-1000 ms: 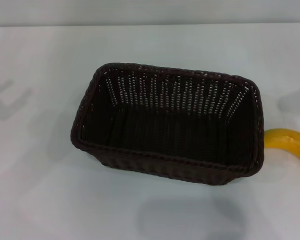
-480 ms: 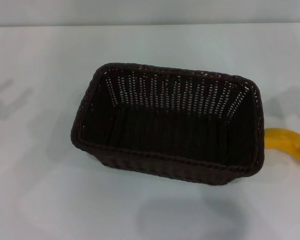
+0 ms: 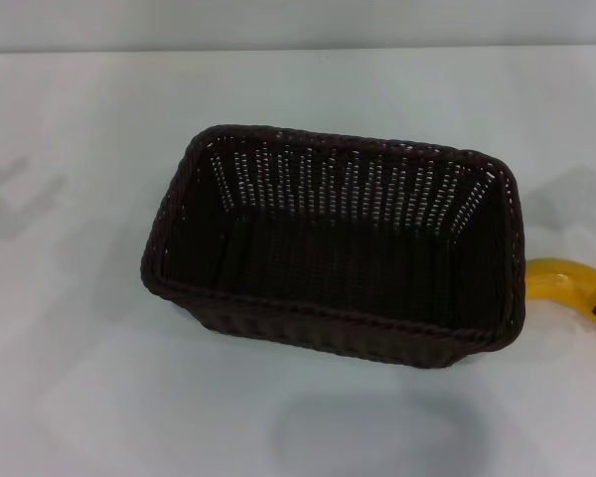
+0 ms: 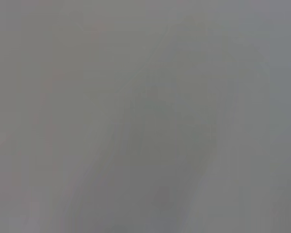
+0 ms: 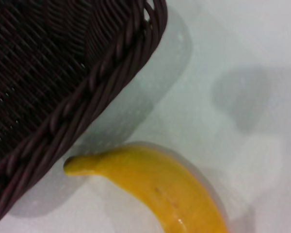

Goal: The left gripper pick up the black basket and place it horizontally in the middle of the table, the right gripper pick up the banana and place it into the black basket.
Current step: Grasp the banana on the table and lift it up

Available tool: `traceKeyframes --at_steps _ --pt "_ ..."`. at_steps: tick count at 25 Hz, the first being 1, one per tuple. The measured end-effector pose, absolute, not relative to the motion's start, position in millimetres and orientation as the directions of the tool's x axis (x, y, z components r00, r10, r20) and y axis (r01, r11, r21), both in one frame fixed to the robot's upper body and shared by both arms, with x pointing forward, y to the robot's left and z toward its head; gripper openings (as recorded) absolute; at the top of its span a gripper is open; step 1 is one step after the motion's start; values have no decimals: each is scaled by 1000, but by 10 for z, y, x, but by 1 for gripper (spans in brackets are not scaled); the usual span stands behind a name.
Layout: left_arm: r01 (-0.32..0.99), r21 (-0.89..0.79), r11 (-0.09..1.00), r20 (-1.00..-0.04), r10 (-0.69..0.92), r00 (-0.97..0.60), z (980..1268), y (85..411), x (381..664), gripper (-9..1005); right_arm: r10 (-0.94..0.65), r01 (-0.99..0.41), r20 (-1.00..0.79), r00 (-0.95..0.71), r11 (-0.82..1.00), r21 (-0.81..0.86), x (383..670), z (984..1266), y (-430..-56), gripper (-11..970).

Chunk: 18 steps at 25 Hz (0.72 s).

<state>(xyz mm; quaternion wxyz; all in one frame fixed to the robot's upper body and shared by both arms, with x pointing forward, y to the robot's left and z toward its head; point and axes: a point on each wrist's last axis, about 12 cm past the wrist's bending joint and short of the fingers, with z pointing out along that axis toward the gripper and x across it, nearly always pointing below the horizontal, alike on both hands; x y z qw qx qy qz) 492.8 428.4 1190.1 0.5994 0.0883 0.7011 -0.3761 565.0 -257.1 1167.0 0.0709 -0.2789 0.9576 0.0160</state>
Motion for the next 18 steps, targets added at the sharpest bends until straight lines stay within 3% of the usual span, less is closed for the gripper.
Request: traceKeyframes --at_steps 2,11,16,18 --pt "575 -422 701 -907 -327 -266 11901 4284 4928 773 -532 -536 -137 -836 844 -4 5656 11651 -2570 762" --pt "575 -422 701 -907 -328 -264 11903 4283 4929 773 -543 -547 -112 -832 837 2 5662 11606 -2575 782" --pt "576 -423 700 -906 -330 -264 11900 4280 4928 773 -546 -549 -96 -832 836 6 5665 11562 -2578 568" --pt "574 -423 701 -906 -330 -265 11897 4283 4923 773 -544 -547 -107 -832 837 0 5676 11586 -2585 535"
